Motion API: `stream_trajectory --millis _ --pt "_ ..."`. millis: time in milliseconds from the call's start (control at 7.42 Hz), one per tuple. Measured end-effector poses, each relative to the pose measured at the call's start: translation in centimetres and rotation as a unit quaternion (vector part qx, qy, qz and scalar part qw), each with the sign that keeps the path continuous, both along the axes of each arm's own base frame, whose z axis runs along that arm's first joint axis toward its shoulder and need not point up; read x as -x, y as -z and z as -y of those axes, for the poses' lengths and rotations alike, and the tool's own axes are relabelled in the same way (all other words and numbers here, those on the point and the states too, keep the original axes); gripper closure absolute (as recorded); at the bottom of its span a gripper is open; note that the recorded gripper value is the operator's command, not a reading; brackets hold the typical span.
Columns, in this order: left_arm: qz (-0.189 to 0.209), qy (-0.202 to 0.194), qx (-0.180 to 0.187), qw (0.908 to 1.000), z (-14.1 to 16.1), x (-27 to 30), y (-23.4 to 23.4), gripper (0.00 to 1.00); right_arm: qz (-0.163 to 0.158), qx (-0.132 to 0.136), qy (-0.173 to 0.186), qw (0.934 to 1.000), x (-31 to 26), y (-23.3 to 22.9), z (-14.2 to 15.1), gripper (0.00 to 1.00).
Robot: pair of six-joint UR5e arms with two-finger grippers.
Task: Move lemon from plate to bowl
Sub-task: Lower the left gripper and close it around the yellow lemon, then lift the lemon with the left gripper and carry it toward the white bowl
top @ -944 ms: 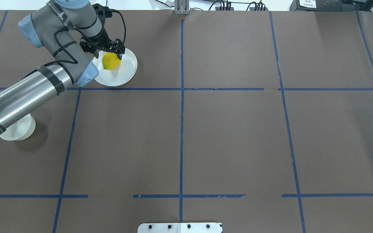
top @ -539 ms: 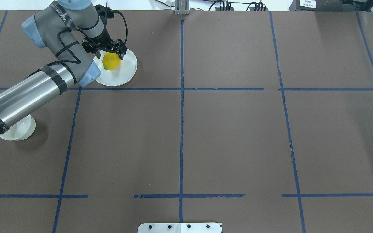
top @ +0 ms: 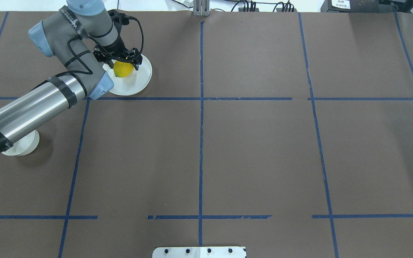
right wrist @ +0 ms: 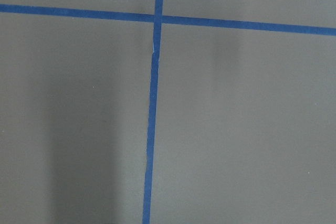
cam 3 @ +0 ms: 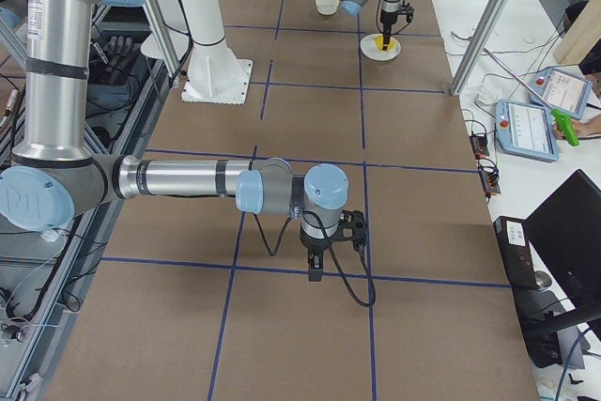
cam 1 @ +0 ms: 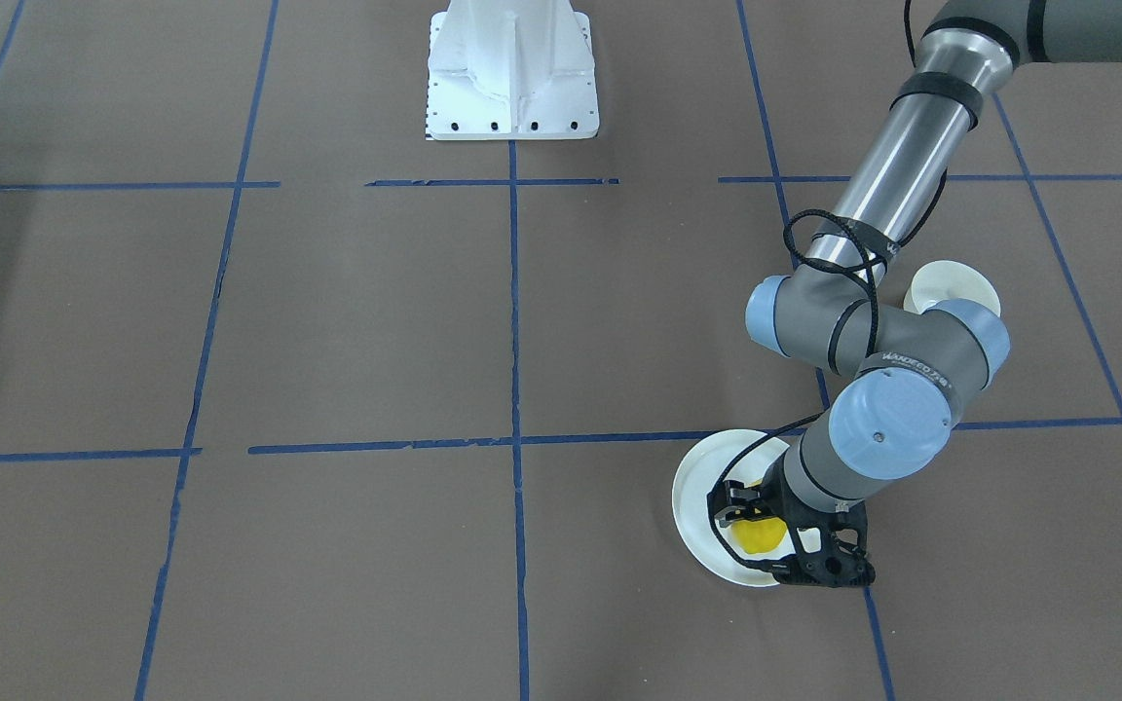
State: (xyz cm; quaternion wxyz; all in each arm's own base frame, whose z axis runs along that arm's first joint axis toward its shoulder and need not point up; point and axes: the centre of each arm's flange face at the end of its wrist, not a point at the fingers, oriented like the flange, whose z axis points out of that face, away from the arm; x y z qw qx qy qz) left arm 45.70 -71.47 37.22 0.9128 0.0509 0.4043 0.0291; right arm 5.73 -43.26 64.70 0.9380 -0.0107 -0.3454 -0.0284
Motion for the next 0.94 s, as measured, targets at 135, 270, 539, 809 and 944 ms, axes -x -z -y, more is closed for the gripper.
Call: stream_trajectory --millis 135,270,539,809,944 --pt "0.0 -0.001 0.001 1.0 -0.2 -0.2 -0.1 0.67 0.0 0.0 0.0 1.0 0.0 0.0 0.0 0.0" --pt "0.0 -0.001 0.002 1.0 -0.3 -0.3 -0.1 1.0 0.0 0.0 0.0 1.0 0.0 0.0 0.0 0.0" --pt "-0.002 0.004 0.001 1.0 0.2 0.5 0.2 1.0 0.0 0.0 0.0 1.0 0.0 0.0 0.0 0.0" --pt "-0.014 0.02 -0.007 0.9997 1.3 4.3 1.7 1.0 0.0 0.0 0.0 1.0 0.0 0.0 0.0 0.0" --pt "-0.021 0.024 -0.004 0.9995 0.4 6.9 1.9 1.0 0.0 0.0 0.0 1.0 0.0 0.0 0.0 0.0"
